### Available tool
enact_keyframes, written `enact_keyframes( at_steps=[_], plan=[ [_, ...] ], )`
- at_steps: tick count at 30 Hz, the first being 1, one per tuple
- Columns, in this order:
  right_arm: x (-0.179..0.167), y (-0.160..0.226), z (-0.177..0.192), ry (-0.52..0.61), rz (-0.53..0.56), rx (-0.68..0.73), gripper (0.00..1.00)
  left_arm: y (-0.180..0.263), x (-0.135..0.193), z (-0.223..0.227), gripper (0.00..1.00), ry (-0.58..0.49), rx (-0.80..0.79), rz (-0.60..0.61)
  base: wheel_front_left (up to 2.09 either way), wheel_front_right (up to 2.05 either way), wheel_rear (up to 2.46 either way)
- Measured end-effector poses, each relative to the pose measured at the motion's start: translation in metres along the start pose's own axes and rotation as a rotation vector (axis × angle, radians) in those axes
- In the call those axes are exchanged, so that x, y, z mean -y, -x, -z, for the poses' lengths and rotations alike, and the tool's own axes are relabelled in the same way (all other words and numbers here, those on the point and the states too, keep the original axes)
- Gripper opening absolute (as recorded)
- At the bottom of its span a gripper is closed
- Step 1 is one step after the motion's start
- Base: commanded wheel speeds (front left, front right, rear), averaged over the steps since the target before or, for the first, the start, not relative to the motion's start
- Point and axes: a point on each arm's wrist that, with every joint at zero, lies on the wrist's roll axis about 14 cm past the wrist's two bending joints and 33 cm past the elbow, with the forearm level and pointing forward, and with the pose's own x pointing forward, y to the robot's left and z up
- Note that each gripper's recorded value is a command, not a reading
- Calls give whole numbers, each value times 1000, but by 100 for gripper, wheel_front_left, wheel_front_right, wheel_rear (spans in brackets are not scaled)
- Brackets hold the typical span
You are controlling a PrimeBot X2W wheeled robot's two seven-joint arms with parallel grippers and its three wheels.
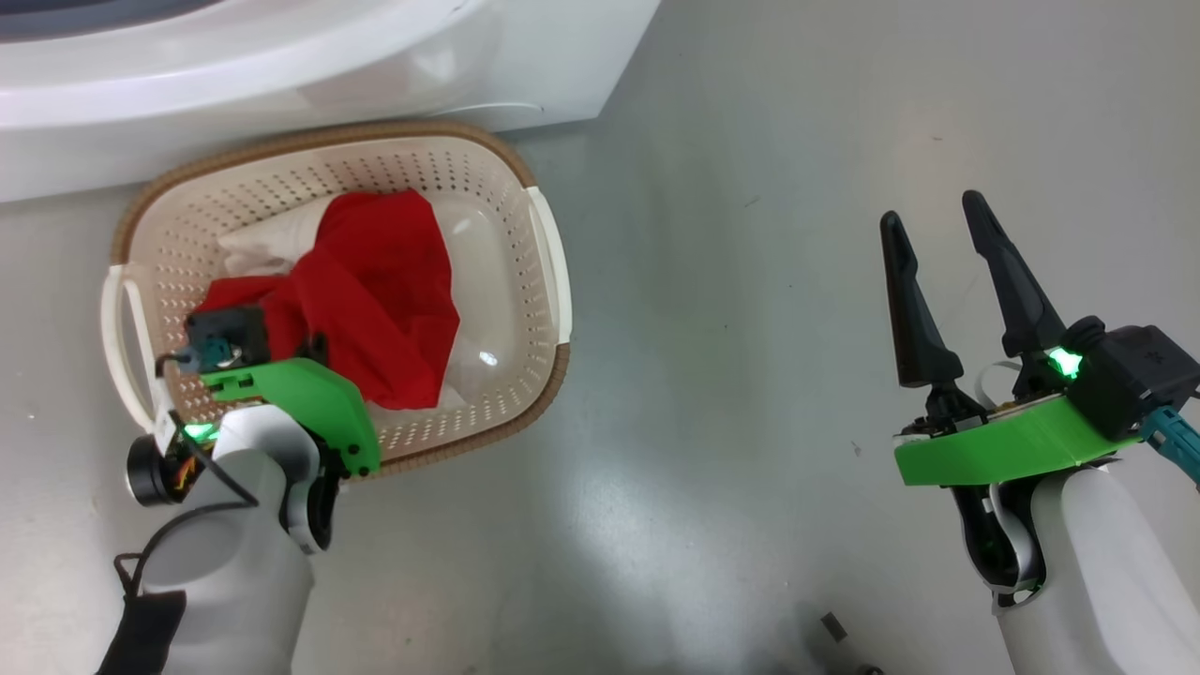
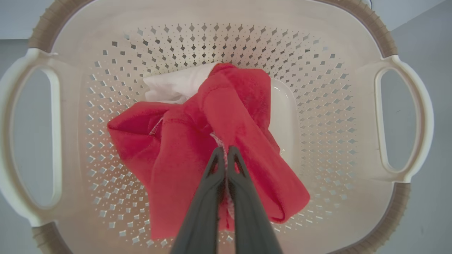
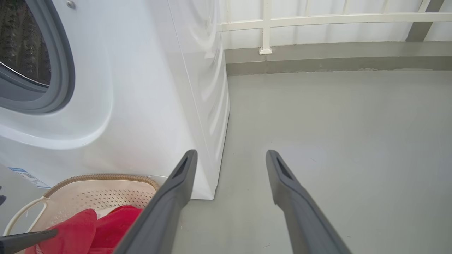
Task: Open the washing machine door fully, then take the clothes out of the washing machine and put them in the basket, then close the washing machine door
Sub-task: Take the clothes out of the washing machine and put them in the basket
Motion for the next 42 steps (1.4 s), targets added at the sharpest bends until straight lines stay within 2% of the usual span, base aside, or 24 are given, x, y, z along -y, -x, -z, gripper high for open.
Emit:
enact_keyframes(
  at_steps=[6, 14, 15, 16, 17, 18, 27, 32, 42],
  plan=[
    [4, 2, 5, 3, 10, -17, 100, -6, 0, 15, 0, 2, -70, 0, 0, 0, 0],
    [5, 2, 9, -2, 12, -26, 100, -12, 5, 13, 0, -2, -82, 8, 0, 0, 0],
    [4, 1, 9, -2, 11, -25, 100, -12, 5, 12, 15, 0, -75, 9, 0, 0, 0],
    [4, 0, 8, -2, 9, -23, 100, -13, 5, 10, 39, 2, -67, 8, 0, 0, 0],
    [4, 0, 8, -3, 9, -22, 100, -13, 5, 9, 78, 1, -60, 8, 0, 0, 0],
    [4, 0, 8, -4, 9, -22, 100, -13, 5, 7, 100, 0, -54, 8, 0, 0, 0],
    [0, 0, 6, -13, 2, -20, 100, -7, 7, -5, 100, 36, -7, 22, 0, 0, 0],
    [-4, 2, 0, -17, -8, -9, 100, 2, 8, -23, 100, 72, 73, 22, 0, 0, 0],
    [-6, 12, -10, -7, -9, 1, 100, 27, 17, -51, 100, 77, 213, 64, 0, 0, 0]
  ],
)
